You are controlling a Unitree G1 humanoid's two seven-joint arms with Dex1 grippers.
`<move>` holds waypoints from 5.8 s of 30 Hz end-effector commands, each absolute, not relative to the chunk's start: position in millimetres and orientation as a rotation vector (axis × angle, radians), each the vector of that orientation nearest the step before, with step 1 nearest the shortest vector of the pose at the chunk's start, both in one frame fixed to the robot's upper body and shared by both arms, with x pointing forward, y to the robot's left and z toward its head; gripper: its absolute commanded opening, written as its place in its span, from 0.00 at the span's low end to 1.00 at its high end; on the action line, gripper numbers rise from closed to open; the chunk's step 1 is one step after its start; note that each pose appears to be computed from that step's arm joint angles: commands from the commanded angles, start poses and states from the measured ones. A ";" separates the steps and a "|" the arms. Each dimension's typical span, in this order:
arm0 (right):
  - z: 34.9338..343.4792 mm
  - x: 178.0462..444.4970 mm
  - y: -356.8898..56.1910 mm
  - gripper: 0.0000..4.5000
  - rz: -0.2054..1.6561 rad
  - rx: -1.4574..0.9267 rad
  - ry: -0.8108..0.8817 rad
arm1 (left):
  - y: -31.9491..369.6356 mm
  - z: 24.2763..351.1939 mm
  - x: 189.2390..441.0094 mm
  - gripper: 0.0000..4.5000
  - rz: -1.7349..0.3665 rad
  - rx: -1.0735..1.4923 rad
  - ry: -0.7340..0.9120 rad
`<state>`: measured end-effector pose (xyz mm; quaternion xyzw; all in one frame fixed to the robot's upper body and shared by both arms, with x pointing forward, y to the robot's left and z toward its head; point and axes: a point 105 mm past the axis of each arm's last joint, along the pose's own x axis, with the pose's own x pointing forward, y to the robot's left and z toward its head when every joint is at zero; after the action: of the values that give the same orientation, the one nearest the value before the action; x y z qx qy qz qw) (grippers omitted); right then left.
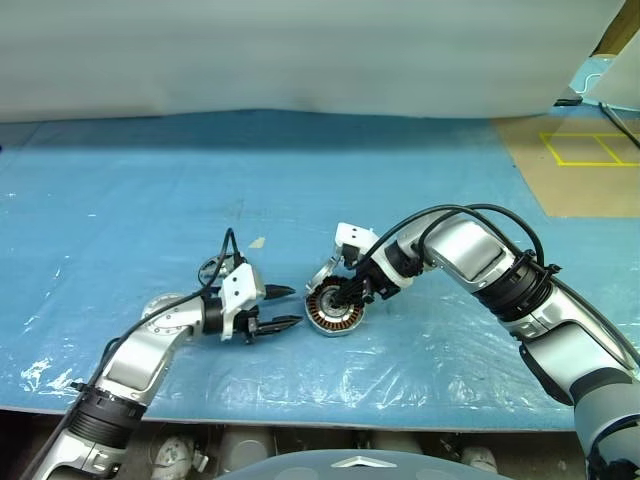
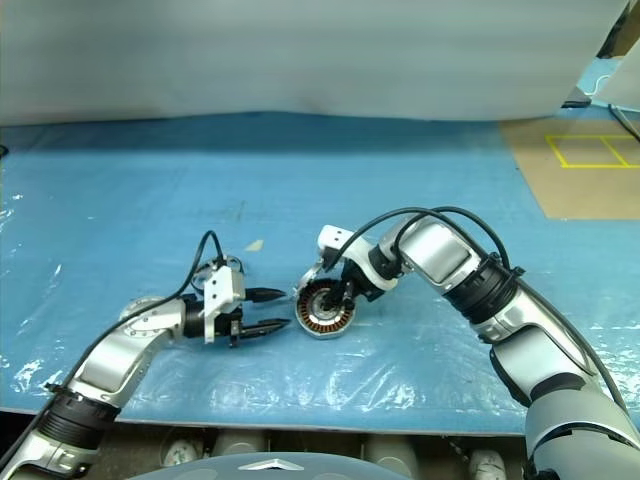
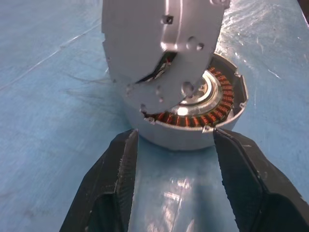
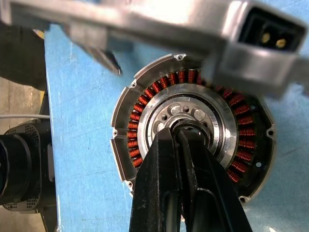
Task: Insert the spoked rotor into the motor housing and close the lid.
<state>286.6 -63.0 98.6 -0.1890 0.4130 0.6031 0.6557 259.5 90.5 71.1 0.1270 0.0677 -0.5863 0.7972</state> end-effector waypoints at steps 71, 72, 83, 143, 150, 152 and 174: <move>117.0 301.0 -62.4 0.02 1.268 -0.385 0.779 | 121.4 103.8 284.2 0.57 -1.183 0.298 0.104; 115.8 302.5 -64.1 0.02 1.256 -0.402 0.779 | 120.6 105.9 282.9 0.57 -1.191 0.290 0.096; 118.4 306.6 -69.5 0.02 1.224 -0.497 0.772 | 106.4 105.0 283.0 0.57 -1.210 0.273 0.066; 114.2 308.6 -63.6 0.51 1.326 -0.619 0.773 | 100.8 94.1 279.5 0.57 -1.192 0.241 0.062; 133.2 301.0 -58.7 0.51 1.387 -0.520 0.716 | 100.5 93.6 278.6 0.57 -1.194 0.238 0.065; 136.3 300.9 -57.5 0.51 1.390 -0.495 0.695 | 100.1 93.3 278.4 0.57 -1.196 0.238 0.066; 117.0 305.6 -68.1 0.01 1.305 -0.342 0.661 | 100.2 93.5 277.0 0.57 -1.207 0.243 0.070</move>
<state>305.3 -71.6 104.7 -0.1639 0.3264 0.5815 0.7269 279.2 102.9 84.3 0.1053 0.0521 -0.5600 0.8201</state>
